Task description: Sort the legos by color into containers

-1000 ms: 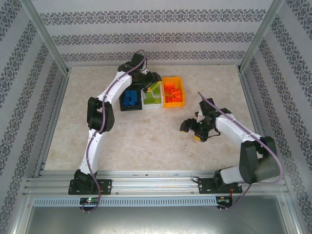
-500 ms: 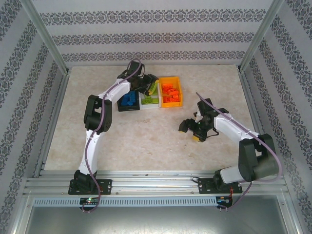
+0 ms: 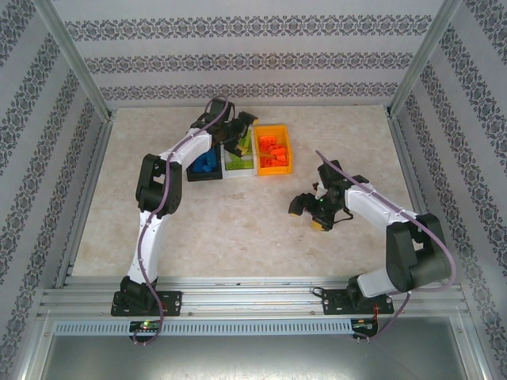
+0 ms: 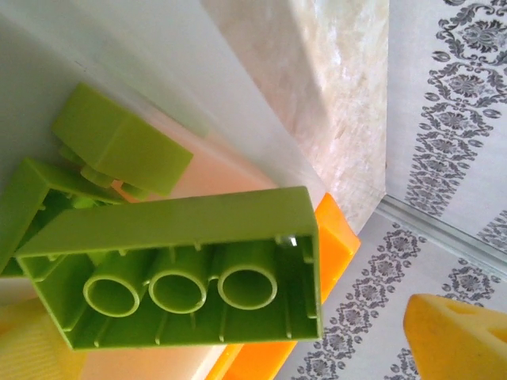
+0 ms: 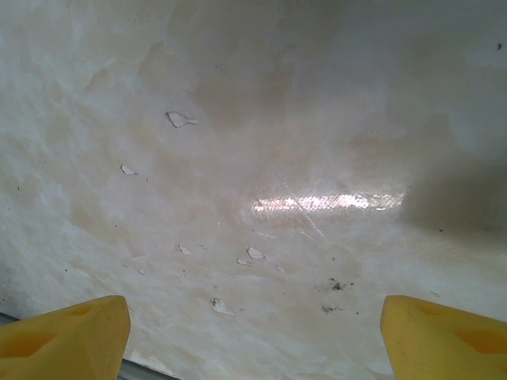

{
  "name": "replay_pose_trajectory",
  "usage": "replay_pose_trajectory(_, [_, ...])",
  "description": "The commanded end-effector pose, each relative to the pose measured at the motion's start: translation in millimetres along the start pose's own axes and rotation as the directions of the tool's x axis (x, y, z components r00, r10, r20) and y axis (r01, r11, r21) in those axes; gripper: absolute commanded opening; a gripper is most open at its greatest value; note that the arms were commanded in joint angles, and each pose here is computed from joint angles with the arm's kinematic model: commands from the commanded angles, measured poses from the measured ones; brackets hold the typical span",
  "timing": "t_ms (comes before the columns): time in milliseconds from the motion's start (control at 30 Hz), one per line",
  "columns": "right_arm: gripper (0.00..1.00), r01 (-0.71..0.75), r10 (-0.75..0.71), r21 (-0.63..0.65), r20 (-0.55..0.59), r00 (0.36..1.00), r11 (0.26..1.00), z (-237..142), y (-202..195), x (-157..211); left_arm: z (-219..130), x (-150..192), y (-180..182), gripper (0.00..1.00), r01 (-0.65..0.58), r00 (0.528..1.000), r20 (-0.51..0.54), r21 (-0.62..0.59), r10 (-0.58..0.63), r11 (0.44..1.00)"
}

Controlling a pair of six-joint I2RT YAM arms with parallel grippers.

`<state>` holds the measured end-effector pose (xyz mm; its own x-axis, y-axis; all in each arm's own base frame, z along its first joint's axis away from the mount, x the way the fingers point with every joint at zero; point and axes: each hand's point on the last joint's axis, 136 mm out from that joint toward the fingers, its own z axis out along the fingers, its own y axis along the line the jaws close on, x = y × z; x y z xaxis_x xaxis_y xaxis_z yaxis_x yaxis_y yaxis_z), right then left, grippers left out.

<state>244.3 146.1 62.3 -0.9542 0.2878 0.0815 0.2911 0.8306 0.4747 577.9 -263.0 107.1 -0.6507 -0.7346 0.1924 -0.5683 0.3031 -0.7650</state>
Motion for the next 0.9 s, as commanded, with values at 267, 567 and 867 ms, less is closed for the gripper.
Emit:
replay_pose_trajectory(267, [0.84,0.032,-0.032,0.006,0.019,0.999,0.999,-1,14,-4,-39,11,-25,1.00,-0.088,0.996,0.034,-0.009,0.088,0.996])
replay_pose_trajectory(567, [0.86,0.056,-0.056,0.003,0.032,0.998,0.998,-4,23,-6,-86,38,-61,1.00,-0.215,0.975,0.052,-0.010,0.215,0.977])
replay_pose_trajectory(867, [0.87,0.084,-0.084,-0.005,0.033,0.996,0.996,-3,35,-11,-143,73,-86,1.00,-0.327,0.943,0.068,0.027,0.325,0.945])
